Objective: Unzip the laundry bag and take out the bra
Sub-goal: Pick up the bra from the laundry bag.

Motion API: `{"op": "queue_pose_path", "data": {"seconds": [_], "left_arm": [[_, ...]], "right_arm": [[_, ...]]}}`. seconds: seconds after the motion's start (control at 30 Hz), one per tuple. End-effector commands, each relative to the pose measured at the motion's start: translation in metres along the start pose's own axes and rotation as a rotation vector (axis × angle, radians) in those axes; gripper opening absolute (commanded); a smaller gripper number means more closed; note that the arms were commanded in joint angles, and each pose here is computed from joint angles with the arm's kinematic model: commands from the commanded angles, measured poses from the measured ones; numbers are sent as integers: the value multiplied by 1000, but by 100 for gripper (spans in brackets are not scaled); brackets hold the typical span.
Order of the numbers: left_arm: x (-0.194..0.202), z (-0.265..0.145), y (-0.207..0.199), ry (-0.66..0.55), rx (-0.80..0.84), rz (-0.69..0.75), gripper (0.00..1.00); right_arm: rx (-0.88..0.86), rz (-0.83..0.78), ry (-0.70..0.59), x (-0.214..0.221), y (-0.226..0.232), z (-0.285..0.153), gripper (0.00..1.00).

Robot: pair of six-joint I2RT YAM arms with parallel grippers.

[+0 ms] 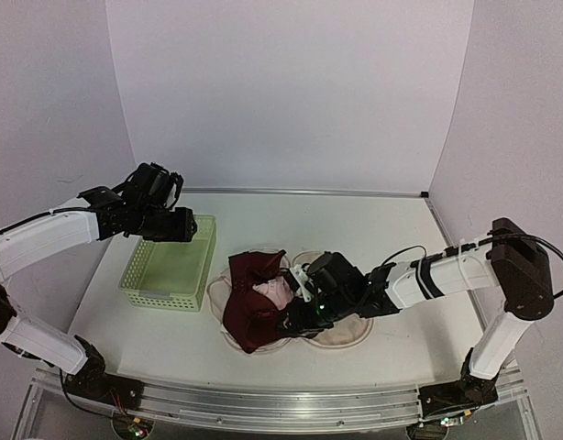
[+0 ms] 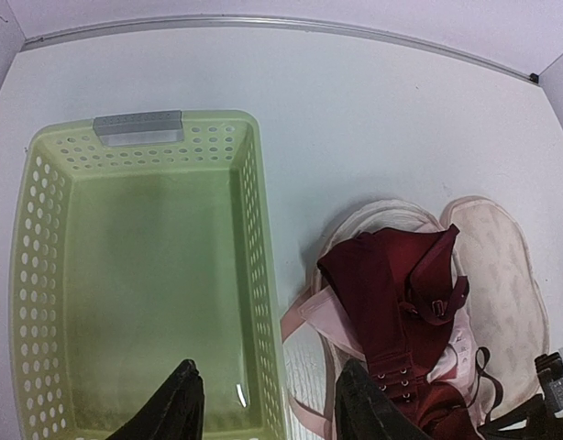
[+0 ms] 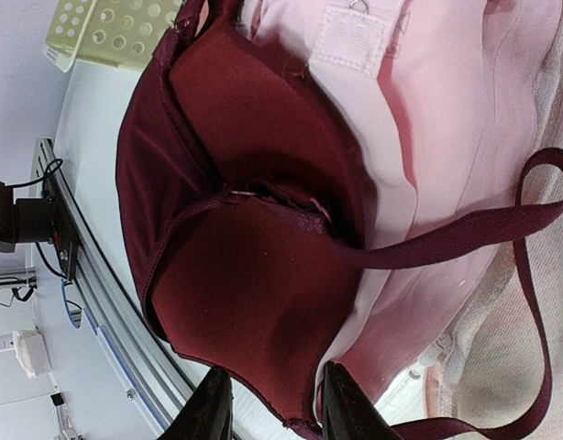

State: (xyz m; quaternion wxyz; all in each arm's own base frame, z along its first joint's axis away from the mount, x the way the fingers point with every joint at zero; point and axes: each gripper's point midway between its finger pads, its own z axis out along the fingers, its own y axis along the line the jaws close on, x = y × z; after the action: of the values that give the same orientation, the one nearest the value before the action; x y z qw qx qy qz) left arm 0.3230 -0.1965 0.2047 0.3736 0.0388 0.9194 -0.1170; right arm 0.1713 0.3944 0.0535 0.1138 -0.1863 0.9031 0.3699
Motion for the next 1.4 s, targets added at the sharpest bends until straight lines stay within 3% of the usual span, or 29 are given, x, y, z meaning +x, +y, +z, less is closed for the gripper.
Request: {"op": "queue_pose_path", "data": {"seconds": [0.0,0.27,0.67,0.9,1.17,1.37], "left_arm": [[-12,-13,-2,-48,16,-8,50],[-15,-16,-4,-54,28,-7,50],[-9,-16,-6,-40,47,-2,52],[-6,-16,-5,-36,46,-1,53],[-6,-21,-1,-51,40,1,54],[-4,-23,1,-52,37,-3,54]], "right_arm": [[-56,-53,-66,-20,30,-19,34],[-11,-116,-155,-32,46,-43,37],[-72,-109,-48,1,61,-6,50],[-66,-160,-116,-31,80,7,57],[-60,-178,-109,-47,86,40,58],[-22,-169,-197,-73,86,33,59]]}}
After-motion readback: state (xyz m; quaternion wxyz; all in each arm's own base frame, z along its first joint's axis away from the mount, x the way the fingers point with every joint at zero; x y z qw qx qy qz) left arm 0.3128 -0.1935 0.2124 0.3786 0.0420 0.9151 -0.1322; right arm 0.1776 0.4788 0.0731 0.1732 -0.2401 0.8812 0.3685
